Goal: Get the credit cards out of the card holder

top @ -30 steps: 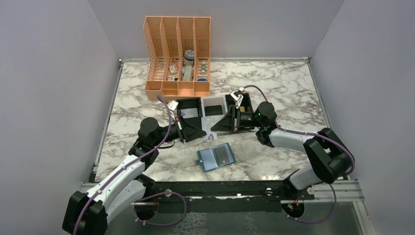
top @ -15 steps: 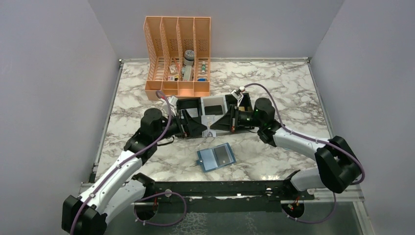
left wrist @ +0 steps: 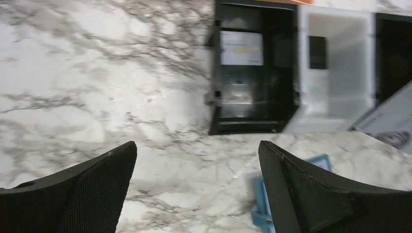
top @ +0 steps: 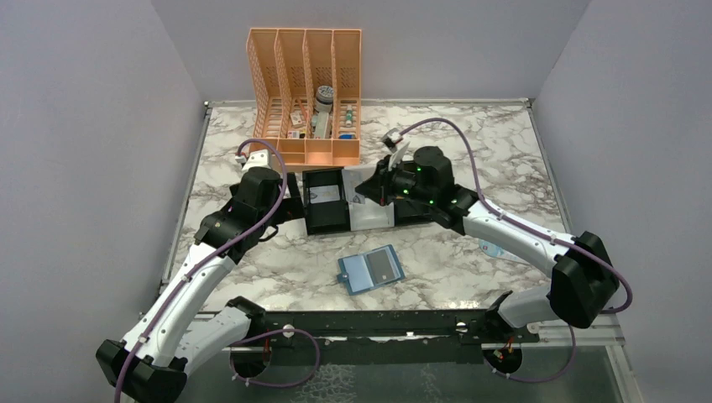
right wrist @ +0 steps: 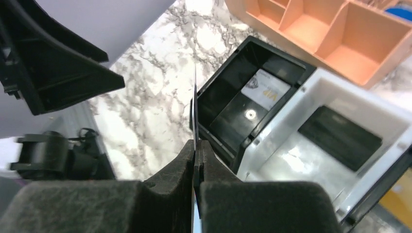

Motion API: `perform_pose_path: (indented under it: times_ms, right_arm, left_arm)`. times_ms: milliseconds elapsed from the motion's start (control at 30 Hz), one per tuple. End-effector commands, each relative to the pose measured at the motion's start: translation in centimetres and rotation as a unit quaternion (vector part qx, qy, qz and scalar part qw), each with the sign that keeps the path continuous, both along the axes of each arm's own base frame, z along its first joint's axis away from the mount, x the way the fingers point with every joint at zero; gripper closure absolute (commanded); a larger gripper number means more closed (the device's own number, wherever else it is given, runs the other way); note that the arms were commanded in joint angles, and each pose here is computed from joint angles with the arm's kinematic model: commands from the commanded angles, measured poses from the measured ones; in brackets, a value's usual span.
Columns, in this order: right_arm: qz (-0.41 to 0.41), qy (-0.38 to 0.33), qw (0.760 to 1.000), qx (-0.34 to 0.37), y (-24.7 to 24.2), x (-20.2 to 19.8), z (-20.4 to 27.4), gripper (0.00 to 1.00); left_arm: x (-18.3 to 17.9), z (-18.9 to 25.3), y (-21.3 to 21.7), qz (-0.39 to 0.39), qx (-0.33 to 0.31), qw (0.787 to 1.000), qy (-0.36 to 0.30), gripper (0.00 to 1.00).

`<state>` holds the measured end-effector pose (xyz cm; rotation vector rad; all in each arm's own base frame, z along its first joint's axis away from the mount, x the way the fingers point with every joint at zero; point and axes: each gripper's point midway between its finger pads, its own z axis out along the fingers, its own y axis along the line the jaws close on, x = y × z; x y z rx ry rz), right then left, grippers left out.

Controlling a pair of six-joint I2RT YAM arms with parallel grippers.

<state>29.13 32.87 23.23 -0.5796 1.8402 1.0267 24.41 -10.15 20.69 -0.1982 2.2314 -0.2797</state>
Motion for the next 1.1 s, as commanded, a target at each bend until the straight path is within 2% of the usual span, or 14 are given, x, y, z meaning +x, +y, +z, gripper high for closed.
perform_pose_path:
  times_ms: [0,133,300,433,600,833,1067]
  right_arm:
    - [-0.024,-0.105,0.986,-0.125,1.5,1.5,-1.3,0.99]
    - [-0.035,-0.196,0.96,-0.197,2.8,2.6,-1.3,0.99]
    - [0.008,-0.285,0.917,-0.279,5.7,2.5,-3.4,0.99]
    - [0.021,-0.284,0.911,-0.299,7.3,3.6,-5.1,0.99]
    - [0.033,-0.282,0.898,-0.335,9.2,5.3,-6.9,0.99]
    - [0.037,-0.296,0.864,-0.406,9.2,7.3,-10.2,0.99]
    - [0.054,-0.317,0.844,-0.43,9.8,8.0,-11.5,0.98]
  left_arm:
    - [-0.1,-0.4,7.0,0.118,0.135,0.984,0.012,0.01]
    - [0.5,-0.8,9.8,0.156,0.148,0.976,0.018,0.01]
    - [1.2,-4.2,12.4,0.196,0.106,0.973,0.055,0.01]
    - [1.5,-4.8,13.3,0.221,0.085,0.97,0.056,0.01]
    - [1.5,-3.1,13.7,0.228,0.082,0.97,0.01,0.01]
    - [1.4,-2.7,14.0,0.236,0.083,0.968,0.001,0.01]
    - [1.5,-2.5,14.1,0.237,0.08,0.968,-0.002,0.01]
